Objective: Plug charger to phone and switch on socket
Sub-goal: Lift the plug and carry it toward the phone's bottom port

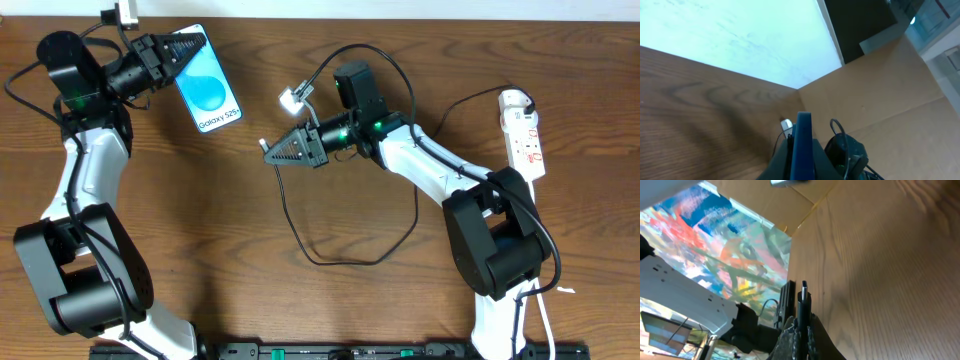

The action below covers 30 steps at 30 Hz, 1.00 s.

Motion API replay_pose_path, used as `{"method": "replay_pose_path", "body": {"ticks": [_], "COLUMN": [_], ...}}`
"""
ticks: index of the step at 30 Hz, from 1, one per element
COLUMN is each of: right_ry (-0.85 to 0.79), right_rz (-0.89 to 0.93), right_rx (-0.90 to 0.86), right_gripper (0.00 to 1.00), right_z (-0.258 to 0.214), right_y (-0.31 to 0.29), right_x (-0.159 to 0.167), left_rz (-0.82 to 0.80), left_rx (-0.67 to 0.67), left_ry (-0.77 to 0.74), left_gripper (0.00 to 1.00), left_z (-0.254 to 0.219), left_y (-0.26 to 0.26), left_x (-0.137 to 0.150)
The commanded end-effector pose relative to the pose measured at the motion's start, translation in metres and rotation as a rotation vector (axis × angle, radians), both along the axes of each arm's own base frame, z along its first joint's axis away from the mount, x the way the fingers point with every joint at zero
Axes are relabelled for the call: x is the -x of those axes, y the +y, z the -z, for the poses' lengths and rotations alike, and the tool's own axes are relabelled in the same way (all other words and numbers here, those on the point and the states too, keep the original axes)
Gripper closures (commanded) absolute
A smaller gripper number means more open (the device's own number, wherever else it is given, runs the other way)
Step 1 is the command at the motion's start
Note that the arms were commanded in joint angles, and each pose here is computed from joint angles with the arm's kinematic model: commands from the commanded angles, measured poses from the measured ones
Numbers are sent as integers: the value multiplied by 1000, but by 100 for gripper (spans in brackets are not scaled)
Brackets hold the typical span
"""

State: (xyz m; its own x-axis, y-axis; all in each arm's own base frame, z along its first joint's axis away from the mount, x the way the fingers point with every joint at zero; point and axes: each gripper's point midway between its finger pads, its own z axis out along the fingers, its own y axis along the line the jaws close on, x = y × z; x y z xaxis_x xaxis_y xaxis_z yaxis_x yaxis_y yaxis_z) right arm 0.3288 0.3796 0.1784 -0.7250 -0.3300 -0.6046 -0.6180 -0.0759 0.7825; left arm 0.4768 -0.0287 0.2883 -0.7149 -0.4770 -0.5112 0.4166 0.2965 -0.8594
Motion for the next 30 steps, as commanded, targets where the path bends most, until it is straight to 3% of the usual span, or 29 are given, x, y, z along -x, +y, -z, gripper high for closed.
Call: {"method": "replay_pose_path", "body": {"ticks": [1,13,23,30], "right_ry": [10,-61,-105,-123], "right_rz": [-26,-42,-41,-69], "right_rx": [-22,-85,-144,-167], "right_gripper": [99,99,99,99], "right_z": [-7,-23,-45,-50], "right_y": [4,9,12,11], "right_x": [2,0,-5,-2], "left_rz": [-8,-52,-37,-19], "left_rx": [2,53,98,117], "left_ry": [-21,15,-106,-89], "left_gripper": [93,93,93,93], "left_z": [-15,-22,-59,-62], "left_y": [-7,-26,-27,-29], "left_x": [1,-11,-4,-1]}}
